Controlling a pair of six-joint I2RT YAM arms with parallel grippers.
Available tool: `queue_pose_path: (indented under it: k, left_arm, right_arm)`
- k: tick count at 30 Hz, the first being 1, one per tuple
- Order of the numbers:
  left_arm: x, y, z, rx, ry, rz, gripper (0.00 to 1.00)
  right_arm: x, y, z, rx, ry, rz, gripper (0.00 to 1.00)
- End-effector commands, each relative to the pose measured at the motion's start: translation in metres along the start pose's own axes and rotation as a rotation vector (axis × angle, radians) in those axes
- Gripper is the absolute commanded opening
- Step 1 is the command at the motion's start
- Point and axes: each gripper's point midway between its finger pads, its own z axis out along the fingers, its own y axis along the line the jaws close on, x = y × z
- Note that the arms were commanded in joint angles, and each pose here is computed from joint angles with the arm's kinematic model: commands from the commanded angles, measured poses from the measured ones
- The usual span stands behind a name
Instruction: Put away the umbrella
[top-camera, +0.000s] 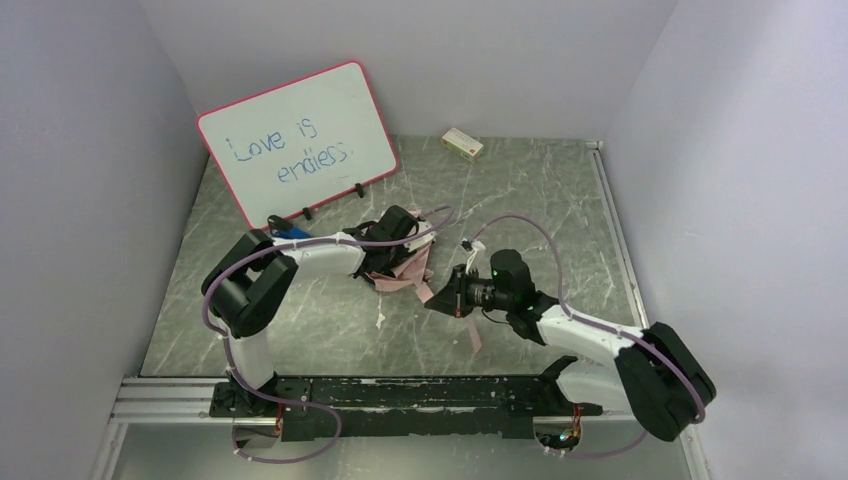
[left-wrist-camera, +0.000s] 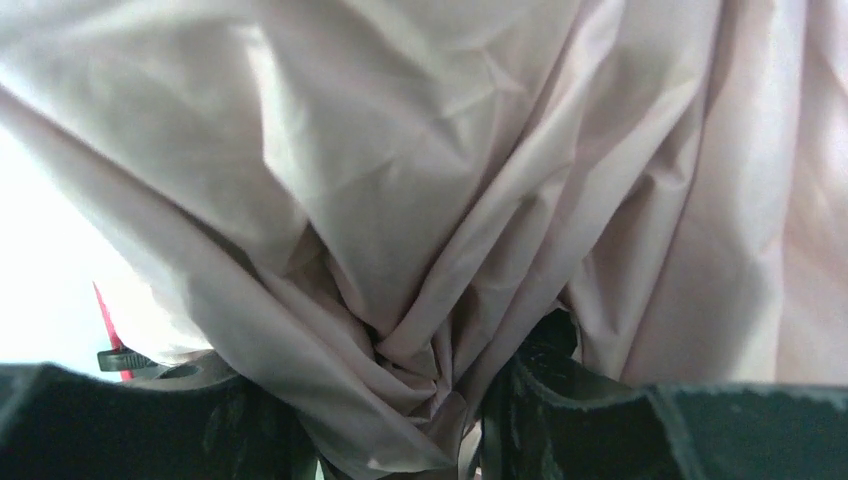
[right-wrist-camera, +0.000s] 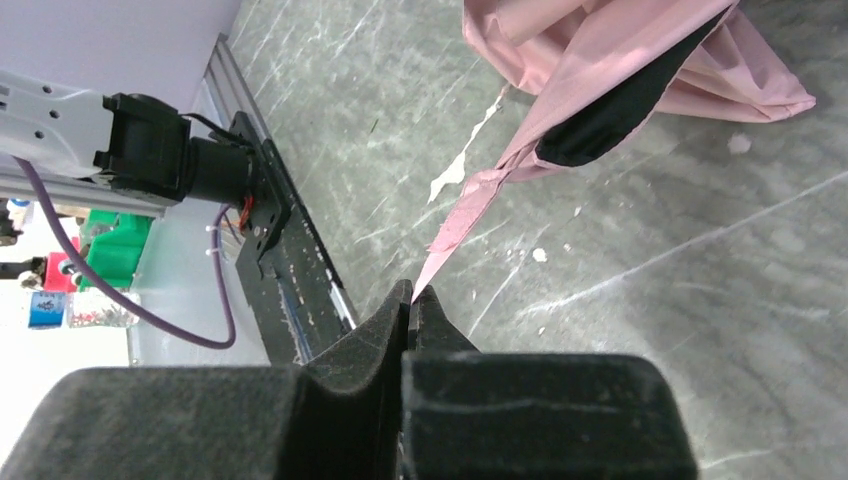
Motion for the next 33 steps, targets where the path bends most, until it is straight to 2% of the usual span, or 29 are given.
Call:
queue_pose_path:
  k: [1, 6, 12, 18, 23, 33]
  left_arm:
    - [0.019, 0.023, 0.006, -0.097, 0.054, -0.039, 0.05]
    - [0.018, 0.023, 0.004, -0.099, 0.047, -0.037, 0.05]
    - [0.018, 0.021, 0.003, -0.106, 0.049, -0.022, 0.05]
    - [0.013, 0.023, 0.005, -0.127, 0.032, -0.062, 0.05]
    - [0.003, 0.026, 0.005, -0.14, 0.006, -0.102, 0.05]
    - [-0.004, 0.032, 0.01, -0.171, -0.002, -0.101, 0.05]
  right_arm:
    - [0.046, 0.039, -0.021, -0.113, 0.183, 0.109, 0.0]
    - [0.057, 0.06, -0.034, -0.093, 0.262, 0.187, 0.0]
    - [0.076, 0.076, -0.047, -0.078, 0.296, 0.265, 0.0]
    - [0.091, 0.063, -0.052, -0.014, 0.249, 0.311, 0.0]
    - [0.109, 0.055, -0.049, -0.025, 0.236, 0.331, 0.0]
    - [0.148, 0.056, -0.058, -0.012, 0.33, 0.337, 0.0]
